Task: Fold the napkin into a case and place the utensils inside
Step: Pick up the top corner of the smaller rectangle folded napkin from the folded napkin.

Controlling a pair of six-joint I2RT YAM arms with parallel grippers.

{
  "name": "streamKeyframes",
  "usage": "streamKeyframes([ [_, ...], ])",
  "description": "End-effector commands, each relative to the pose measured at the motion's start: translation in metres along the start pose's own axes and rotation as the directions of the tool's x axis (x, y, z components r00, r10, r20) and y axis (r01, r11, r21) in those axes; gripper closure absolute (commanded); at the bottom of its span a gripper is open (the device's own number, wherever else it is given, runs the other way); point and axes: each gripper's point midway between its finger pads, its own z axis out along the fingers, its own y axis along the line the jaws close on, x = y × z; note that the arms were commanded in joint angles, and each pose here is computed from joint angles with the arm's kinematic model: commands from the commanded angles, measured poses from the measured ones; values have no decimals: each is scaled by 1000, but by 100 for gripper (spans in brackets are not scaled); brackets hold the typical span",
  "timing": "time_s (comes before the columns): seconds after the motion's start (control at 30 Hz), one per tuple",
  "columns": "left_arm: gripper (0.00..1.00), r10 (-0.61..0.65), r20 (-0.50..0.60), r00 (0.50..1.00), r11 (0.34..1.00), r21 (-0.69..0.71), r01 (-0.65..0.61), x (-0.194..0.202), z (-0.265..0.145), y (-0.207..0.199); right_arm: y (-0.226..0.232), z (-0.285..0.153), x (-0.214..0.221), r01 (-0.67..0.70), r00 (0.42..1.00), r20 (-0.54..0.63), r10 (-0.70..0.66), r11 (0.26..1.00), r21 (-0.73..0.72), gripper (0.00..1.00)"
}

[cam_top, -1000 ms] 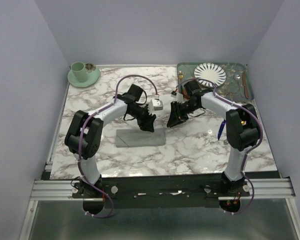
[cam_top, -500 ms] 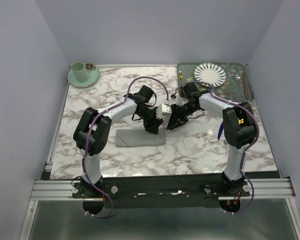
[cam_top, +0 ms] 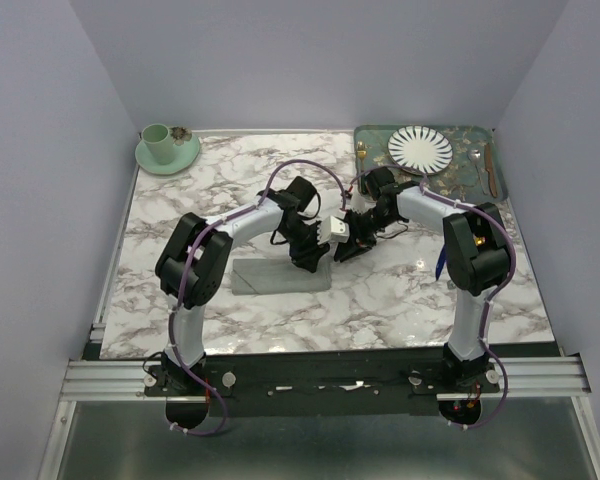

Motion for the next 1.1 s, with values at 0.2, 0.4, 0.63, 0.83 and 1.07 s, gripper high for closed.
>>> streamKeyframes([
  [0.2, 81, -23, 7, 1000, 1000, 10, 23, -1, 2, -20, -2, 1, 5, -21, 1000, -22, 21, 1000, -13, 64],
  [0.4, 98, -62, 30, 998, 998, -21, 63, -4, -2, -23, 1, 1, 6, -21, 999, -26, 20, 999, -31, 64],
  [0.63, 100, -135, 87, 987, 988, -65, 141, -8, -13, -35, 11, 4, 6, -3, 1000, -31, 2, 998, -56, 64],
  [0.83, 100, -215, 101, 971, 972, -73, 223, 0, -10, -42, 17, 19, 15, -4, 998, -68, -1, 998, -59, 70],
  [1.07, 100, -325, 118, 938, 941, -59, 334, 5, -4, -48, 27, 35, 12, 17, 996, -92, -23, 998, -67, 80],
])
